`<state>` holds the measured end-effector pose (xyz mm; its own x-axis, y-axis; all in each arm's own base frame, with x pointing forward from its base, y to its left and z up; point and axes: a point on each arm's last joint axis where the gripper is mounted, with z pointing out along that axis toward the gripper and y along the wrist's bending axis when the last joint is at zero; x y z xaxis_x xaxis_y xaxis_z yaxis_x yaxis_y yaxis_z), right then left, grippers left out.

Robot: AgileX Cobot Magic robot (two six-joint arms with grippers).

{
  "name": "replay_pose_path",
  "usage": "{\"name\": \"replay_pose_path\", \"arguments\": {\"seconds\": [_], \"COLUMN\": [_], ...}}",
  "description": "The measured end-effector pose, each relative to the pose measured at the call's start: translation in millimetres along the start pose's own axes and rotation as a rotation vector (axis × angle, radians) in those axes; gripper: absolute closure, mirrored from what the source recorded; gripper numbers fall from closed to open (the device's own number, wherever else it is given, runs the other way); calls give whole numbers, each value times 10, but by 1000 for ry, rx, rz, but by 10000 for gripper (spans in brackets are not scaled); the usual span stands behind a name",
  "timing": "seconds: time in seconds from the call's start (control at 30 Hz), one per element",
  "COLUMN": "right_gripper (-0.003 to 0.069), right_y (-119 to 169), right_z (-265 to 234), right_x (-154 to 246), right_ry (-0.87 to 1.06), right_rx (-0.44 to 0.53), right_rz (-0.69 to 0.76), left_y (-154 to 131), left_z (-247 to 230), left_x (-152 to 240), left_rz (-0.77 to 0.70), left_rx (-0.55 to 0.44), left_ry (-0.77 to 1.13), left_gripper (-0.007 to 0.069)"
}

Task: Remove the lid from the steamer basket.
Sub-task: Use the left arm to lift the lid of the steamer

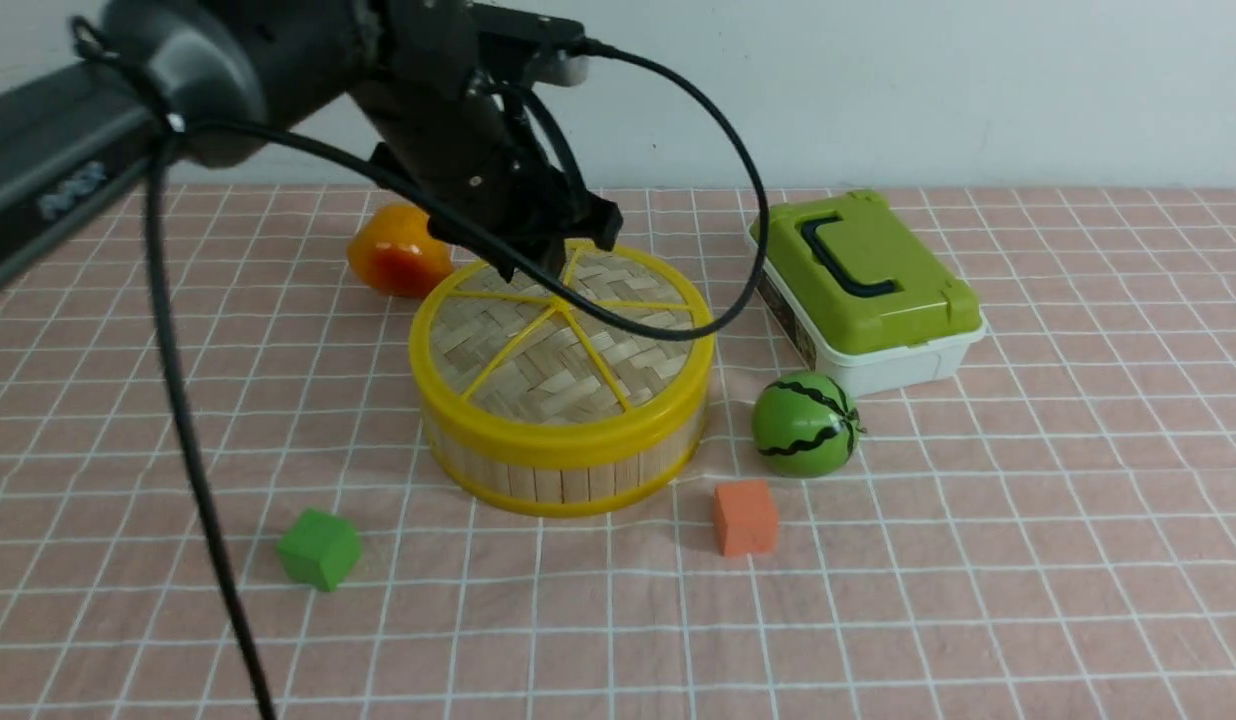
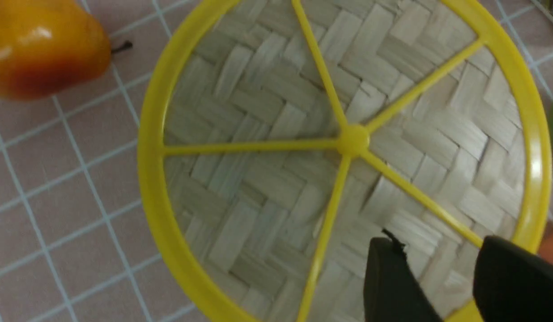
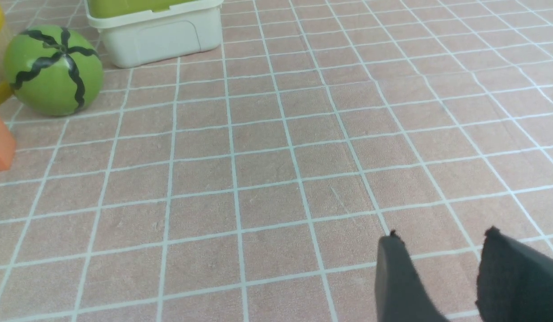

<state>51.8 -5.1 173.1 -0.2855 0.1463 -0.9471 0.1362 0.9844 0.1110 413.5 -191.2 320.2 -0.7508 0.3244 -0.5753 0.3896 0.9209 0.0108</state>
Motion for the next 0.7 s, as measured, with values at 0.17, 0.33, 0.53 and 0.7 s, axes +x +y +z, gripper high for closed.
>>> {"name": "replay_pose_path", "arguments": {"seconds": [0.17, 0.33, 0.53, 0.7], "right_gripper": [418, 418, 418, 418], "right_y": [0, 0, 0, 0], "right_z": [0, 0, 0, 0], "right_x": [0, 0, 0, 0], "right_ry": [0, 0, 0, 0], "right_rx": [0, 0, 0, 0], "right_rz": [0, 0, 0, 0], "left_y": [-14, -16, -72, -70], "left_z": [361, 514, 700, 762], "left_x": [-118, -108, -94, -73], "left_rz": [44, 49, 53, 59], "left_rx": [-48, -52, -36, -43], "left_ry": [-5, 1, -13, 0], "left_gripper": [234, 230, 233, 277]}}
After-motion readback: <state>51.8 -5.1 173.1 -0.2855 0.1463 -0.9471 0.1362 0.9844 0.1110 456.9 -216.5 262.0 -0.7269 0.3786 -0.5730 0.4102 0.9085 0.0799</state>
